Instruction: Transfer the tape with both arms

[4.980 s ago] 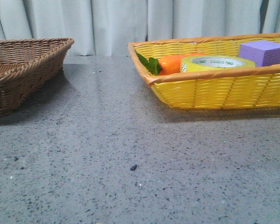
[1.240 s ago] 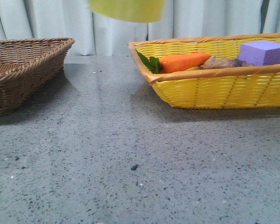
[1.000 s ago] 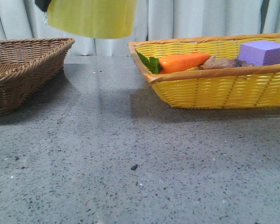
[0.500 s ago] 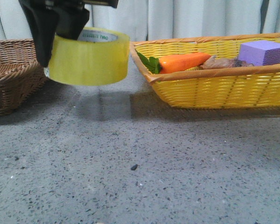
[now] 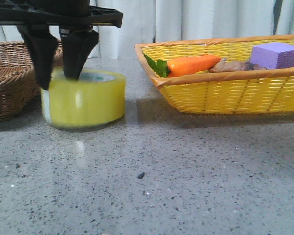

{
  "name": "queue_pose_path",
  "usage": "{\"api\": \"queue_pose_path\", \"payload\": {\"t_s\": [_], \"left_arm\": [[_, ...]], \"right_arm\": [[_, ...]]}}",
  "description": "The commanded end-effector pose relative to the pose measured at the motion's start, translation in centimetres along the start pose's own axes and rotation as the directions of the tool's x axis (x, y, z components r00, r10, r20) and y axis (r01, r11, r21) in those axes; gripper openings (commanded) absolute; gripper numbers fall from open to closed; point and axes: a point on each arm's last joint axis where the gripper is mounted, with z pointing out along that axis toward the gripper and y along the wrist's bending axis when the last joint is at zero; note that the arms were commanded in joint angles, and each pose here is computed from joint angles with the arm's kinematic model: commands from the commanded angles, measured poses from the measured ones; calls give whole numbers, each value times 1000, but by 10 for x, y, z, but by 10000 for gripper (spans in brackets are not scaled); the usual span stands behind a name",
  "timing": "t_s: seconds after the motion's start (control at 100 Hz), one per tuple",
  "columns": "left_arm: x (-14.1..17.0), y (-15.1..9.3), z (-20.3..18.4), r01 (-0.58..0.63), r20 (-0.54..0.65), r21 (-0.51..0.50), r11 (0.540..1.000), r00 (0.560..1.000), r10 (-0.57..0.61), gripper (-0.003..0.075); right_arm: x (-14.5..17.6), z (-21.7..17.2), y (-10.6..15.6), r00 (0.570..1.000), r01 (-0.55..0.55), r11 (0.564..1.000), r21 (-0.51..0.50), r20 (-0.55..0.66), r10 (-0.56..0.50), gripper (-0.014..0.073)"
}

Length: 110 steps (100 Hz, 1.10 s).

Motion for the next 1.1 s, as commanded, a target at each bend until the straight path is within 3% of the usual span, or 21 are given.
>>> {"api": "queue_pose_path", "payload": {"t_s": [0.0,0.25,0.35,0.47,0.52,0.6,0.72,0.93,1.09], "left_arm": [[-19,-1,-1,10,111,2,1000,994,-10,-20],[-19,-2,-1,8,110,12,1000,994,-9,15],[-18,-6,-1,3,106,48,999,994,-8,141],[-22,-14,-2,-6,143,113,994,990,-11,369],[-24,-18,-2,-9,176,142,990,984,-16,415],[-29,-24,-4,-23,206,189,982,978,-16,417],[-37,-35,-1,-32,148,259,965,989,-7,406],[-57,-72,18,-50,-44,419,907,996,75,406],[-65,-117,36,-110,-194,564,818,946,261,406]], "right_arm": [[2,-40,3,999,22,1000,7,43,-22,248],[5,-72,-2,993,33,997,76,106,-41,246],[10,-103,-7,983,35,989,147,172,-61,237],[21,-152,-11,956,20,973,231,281,-86,190],[27,-172,-12,942,12,965,261,322,-98,157],[39,-202,-12,918,-3,959,285,381,-110,76],[59,-245,-10,874,-30,958,285,473,-114,-75],[92,-296,-7,807,-56,959,278,578,-120,-73],[111,-320,-8,774,-81,950,302,620,-131,-73]]}}
